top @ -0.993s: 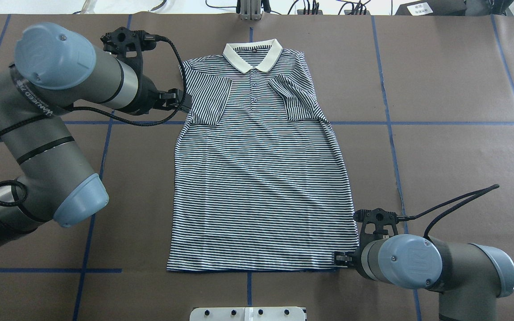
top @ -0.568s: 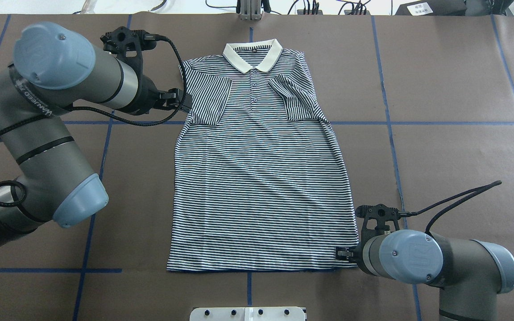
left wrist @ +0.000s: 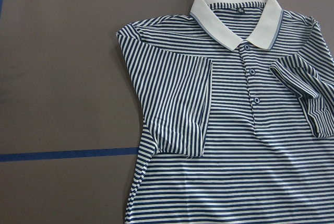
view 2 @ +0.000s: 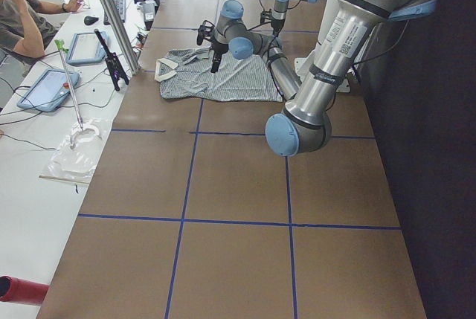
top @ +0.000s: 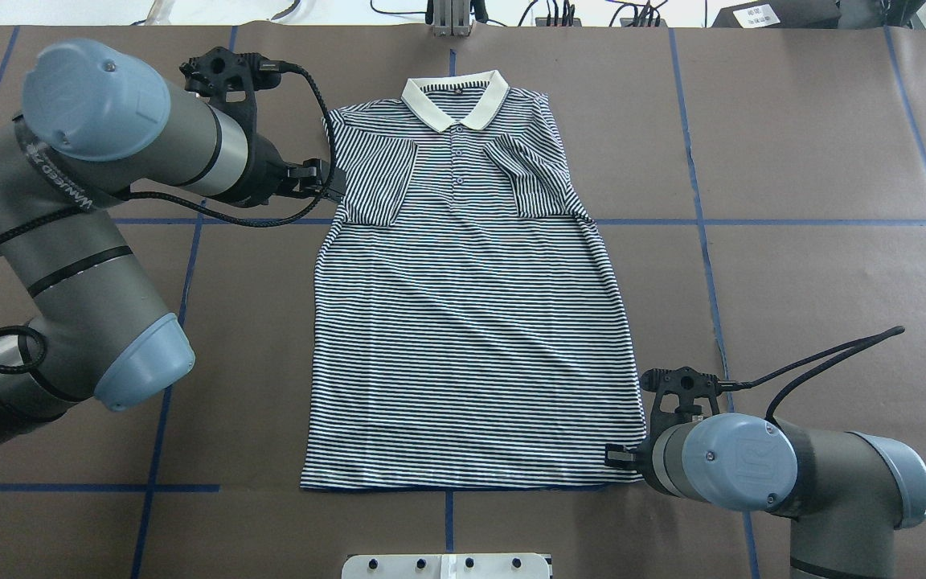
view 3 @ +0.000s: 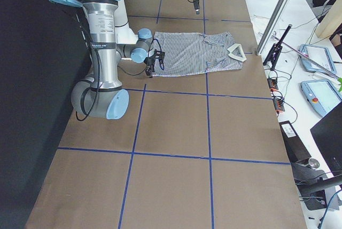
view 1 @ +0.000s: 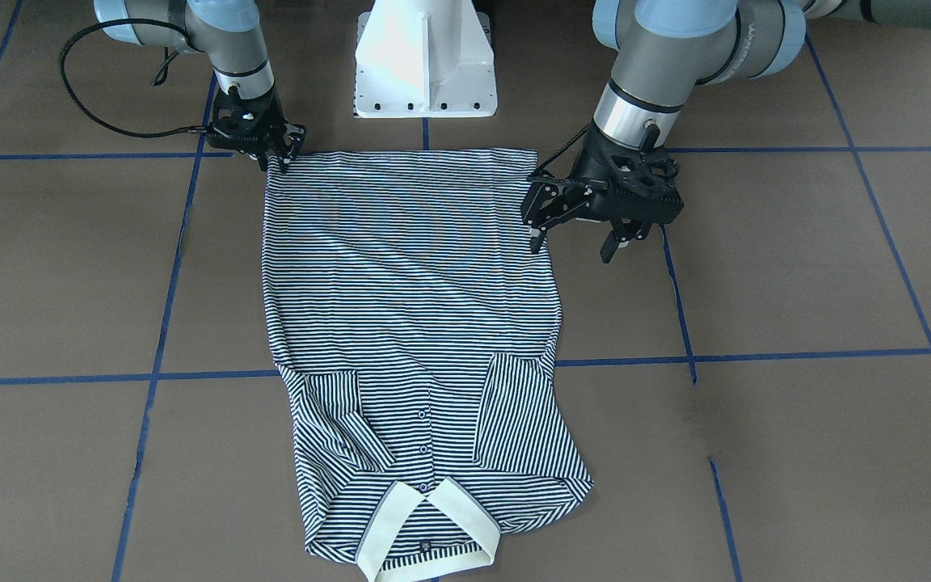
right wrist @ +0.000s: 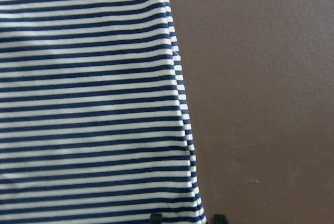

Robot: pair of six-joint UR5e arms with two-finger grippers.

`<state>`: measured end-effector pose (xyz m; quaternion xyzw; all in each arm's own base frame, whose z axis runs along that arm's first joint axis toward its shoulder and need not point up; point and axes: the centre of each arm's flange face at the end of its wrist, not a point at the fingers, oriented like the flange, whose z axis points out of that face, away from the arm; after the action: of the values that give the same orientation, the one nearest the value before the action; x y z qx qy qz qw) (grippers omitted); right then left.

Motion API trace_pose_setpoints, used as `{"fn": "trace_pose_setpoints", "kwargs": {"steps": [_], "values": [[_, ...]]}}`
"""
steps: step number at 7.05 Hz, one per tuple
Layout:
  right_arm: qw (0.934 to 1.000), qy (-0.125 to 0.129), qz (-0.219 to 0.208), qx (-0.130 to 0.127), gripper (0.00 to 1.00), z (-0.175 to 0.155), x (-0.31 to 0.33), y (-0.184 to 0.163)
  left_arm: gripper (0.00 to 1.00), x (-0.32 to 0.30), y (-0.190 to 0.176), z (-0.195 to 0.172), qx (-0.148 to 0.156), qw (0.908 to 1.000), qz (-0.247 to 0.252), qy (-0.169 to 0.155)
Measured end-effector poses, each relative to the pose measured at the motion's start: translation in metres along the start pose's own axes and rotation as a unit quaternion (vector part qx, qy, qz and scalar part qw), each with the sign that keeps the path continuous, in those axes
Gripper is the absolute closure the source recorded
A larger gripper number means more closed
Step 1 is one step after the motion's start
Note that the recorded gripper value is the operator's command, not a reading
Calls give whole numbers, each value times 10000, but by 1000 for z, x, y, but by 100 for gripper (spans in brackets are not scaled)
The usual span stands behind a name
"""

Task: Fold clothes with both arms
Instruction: 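Grasp the hem corner with the right gripper while the left moves to the other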

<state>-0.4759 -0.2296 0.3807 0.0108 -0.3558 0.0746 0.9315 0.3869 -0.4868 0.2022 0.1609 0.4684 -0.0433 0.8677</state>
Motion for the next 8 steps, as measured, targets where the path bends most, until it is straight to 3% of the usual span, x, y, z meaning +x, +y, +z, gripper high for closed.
{"fn": "trace_pose_setpoints", "kwargs": {"steps": [3, 5, 6, 8], "values": [[10000, -49, 6, 17, 100, -4, -1, 0, 0, 1, 0, 1, -7, 10000, -21, -1], [9998, -163, 46, 84, 100, -15, -3, -8, 0, -8, 13, 8, -361, 9987, -344, 43], [9995, -272, 66, 133, 100, -26, -4, -15, 0, -12, 36, 12, -619, 9950, -783, 55], [9988, -453, 76, 190, 100, -43, -8, -22, 1, -6, 125, 38, -925, 9827, -1590, -230]]}}
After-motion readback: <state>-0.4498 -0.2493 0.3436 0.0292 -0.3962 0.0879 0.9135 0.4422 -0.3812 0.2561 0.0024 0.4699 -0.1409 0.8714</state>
